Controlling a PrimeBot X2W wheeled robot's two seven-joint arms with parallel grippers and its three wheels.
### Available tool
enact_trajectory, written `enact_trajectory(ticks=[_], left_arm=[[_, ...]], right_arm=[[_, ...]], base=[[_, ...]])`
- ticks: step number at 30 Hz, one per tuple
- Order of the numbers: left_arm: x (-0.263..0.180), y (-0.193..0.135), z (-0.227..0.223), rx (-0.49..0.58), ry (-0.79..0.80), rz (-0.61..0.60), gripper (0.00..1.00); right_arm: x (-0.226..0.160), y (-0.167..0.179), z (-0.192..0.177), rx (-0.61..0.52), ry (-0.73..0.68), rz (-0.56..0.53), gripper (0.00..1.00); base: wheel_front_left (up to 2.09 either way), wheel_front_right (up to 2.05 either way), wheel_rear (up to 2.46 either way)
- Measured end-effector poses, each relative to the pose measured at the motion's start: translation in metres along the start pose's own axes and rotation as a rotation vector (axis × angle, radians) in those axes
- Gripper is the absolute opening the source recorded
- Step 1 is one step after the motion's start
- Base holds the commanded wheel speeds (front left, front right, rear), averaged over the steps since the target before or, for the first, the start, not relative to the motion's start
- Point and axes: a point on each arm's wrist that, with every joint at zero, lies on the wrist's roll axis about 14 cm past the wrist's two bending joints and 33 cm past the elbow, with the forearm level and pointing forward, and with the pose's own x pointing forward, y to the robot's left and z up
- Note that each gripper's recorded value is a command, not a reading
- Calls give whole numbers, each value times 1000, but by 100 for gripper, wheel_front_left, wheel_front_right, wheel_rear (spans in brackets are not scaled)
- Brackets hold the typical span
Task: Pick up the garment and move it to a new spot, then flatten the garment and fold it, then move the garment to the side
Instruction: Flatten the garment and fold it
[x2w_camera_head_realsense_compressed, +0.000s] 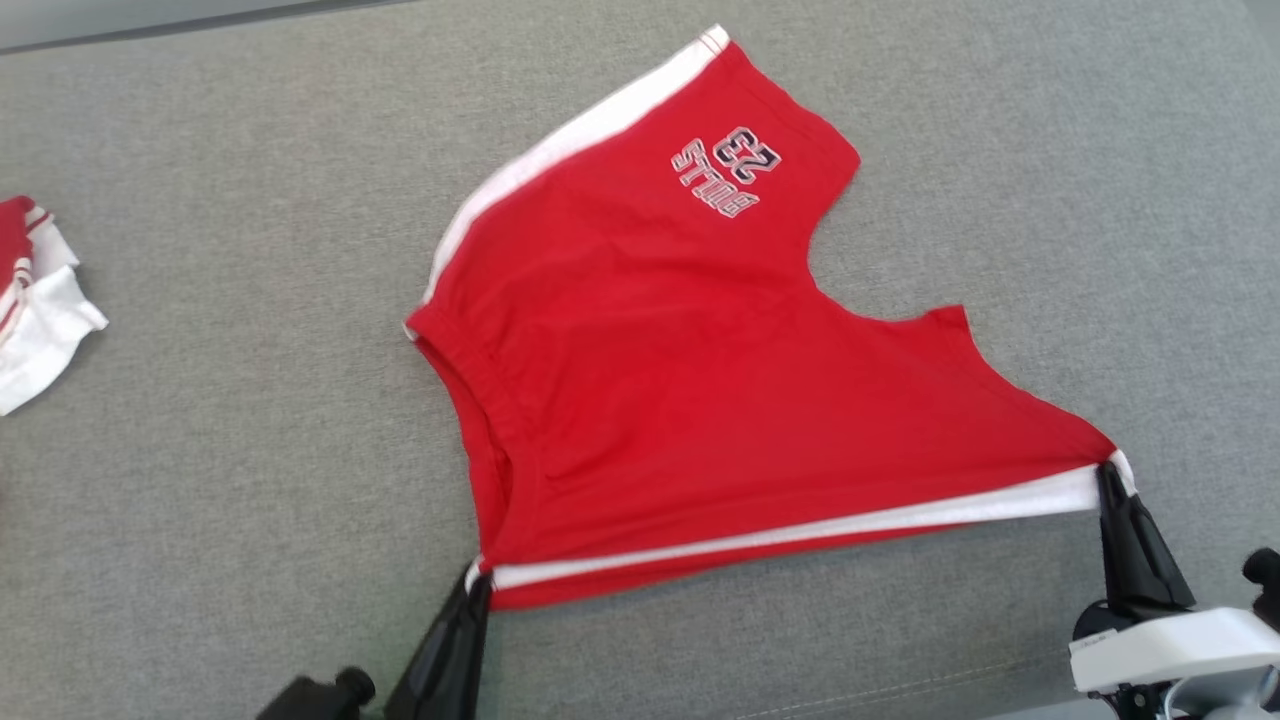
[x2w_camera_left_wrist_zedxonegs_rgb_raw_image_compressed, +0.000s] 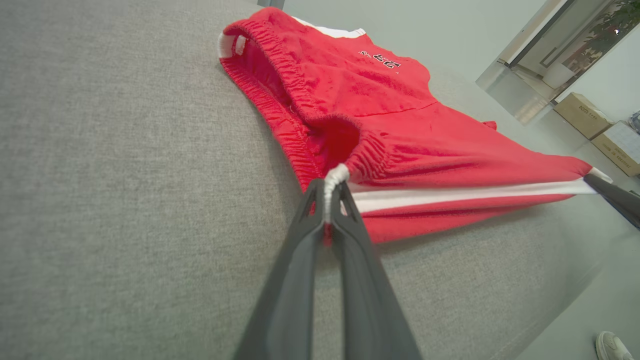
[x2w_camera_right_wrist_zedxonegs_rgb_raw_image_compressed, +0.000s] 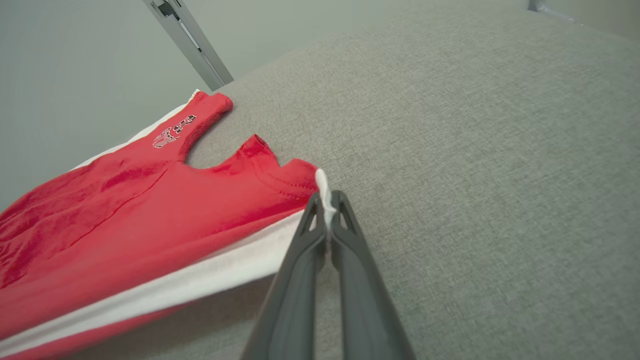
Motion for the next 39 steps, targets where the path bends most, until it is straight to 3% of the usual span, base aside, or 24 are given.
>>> enact_trajectory(ticks=[3, 6, 9, 14, 16, 19, 25, 37, 38, 39], left_arm=[[-11, -3, -5, -49, 10, 18, 0], [-12, -3, 4, -87, -12, 27, 0], [5, -10, 20, -210, -32, 15, 0], [45, -9, 68, -257, -81, -8, 0], [59, -2, 81, -264, -91, 10, 0], [75, 17, 92, -290, -88, 55, 0], [103, 56, 81, -243, -25, 131, 0], [130, 91, 63, -195, 40, 200, 0], [131, 92, 60, -187, 47, 200, 0], [132, 93, 58, -175, 55, 200, 31]], right_arm=[[-5, 1, 5, 15, -14, 1, 0], [15, 29, 25, 40, -67, 76, 0], [45, 60, 49, 59, -122, 161, 0], [106, 111, 69, -4, -136, 290, 0], [129, 127, 66, -73, -114, 326, 0], [160, 148, 54, -85, -79, 350, 0], [205, 178, 17, -122, -5, 386, 0], [260, 200, -18, -207, 56, 384, 0], [263, 199, -19, -215, 57, 377, 20], [265, 198, -18, -219, 51, 372, 64]], base=[[0, 0, 0], [0, 0, 0], [0, 0, 0], [0, 0, 0], [0, 0, 0], [0, 0, 0], [0, 0, 0], [0, 0, 0], [0, 0, 0], [0, 0, 0]])
